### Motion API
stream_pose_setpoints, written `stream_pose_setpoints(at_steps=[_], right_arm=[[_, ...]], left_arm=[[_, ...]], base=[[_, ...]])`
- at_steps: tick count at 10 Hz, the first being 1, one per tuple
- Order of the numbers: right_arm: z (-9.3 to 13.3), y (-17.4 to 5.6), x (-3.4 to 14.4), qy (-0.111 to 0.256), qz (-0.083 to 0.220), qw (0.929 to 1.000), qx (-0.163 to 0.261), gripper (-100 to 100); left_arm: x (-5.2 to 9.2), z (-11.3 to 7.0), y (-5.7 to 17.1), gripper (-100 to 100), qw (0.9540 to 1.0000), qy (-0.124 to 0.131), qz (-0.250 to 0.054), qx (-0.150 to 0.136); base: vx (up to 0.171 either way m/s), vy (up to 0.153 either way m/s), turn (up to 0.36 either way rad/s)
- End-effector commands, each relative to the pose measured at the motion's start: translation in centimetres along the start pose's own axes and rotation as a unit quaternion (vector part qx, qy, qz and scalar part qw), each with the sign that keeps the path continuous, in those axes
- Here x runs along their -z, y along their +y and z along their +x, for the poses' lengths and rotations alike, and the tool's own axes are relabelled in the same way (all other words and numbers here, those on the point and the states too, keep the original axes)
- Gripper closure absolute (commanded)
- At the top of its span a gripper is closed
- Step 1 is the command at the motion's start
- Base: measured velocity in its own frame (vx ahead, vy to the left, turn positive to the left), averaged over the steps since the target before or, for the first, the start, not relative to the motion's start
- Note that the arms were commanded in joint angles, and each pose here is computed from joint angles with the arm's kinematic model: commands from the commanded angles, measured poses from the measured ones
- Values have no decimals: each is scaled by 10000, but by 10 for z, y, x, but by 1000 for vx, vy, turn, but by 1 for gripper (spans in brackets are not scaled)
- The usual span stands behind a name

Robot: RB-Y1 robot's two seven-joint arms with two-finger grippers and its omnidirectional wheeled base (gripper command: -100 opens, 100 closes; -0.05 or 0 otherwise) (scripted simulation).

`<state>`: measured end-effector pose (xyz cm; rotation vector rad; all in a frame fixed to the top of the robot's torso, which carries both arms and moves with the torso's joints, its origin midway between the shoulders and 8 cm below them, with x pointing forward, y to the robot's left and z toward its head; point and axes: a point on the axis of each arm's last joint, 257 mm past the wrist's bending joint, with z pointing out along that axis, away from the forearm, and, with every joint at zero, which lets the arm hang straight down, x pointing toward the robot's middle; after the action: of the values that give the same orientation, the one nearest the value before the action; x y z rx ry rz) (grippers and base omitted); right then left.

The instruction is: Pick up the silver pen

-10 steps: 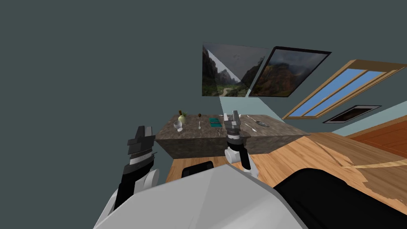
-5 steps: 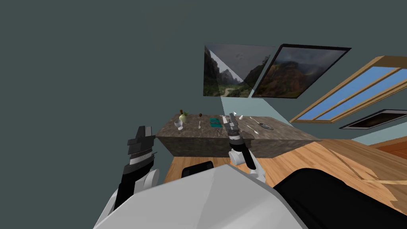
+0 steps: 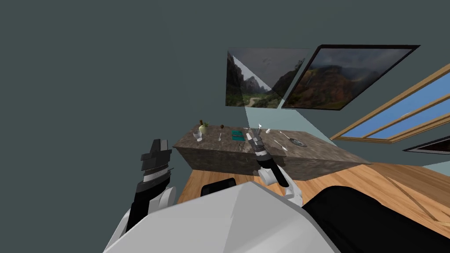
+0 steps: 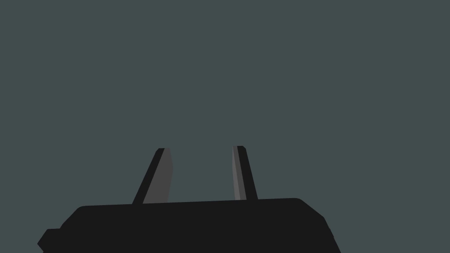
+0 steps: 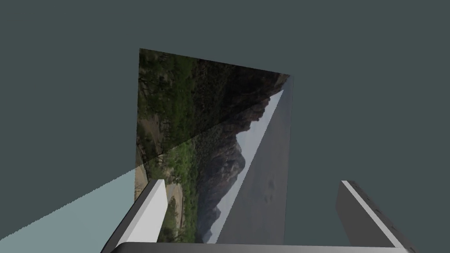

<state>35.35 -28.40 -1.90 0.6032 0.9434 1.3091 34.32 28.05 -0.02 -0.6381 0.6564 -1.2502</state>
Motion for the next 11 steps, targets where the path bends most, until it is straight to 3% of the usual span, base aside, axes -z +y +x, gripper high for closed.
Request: stream_pose_setpoints(at_steps=[1, 3, 4, 7, 8, 10, 11], right_arm=[[-8, -23, 8, 109, 388, 9992, 73, -100], [-19, -51, 22, 228, 891, 9956, 178, -100], [-18, -51, 22, 271, 894, 9954, 200, -100], [-38, -92, 50, 463, 1707, 9834, 404, -100], [-38, -92, 50, 499, 1709, 9831, 424, -100], [-54, -119, 76, 612, 2300, 9695, 580, -100], [-53, -119, 75, 659, 2302, 9690, 606, -100]], left_arm=[[0, 0, 0, 0, 10000, 0, 0, 0], [0, 0, 0, 0, 10000, 0, 0, 0], [0, 0, 0, 0, 10000, 0, 0, 0], [0, 0, 0, 0, 10000, 0, 0, 0], [0, 0, 0, 0, 10000, 0, 0, 0], [0, 0, 0, 0, 10000, 0, -1, 0], [0, 0, 0, 0, 10000, 0, -1, 0]], base=[[-50, -105, 163], [-70, -133, 195], [-50, -80, 67], [-45, -53, 177], [-31, -46, 59], [-15, -20, 151], [-10, -8, 82]])
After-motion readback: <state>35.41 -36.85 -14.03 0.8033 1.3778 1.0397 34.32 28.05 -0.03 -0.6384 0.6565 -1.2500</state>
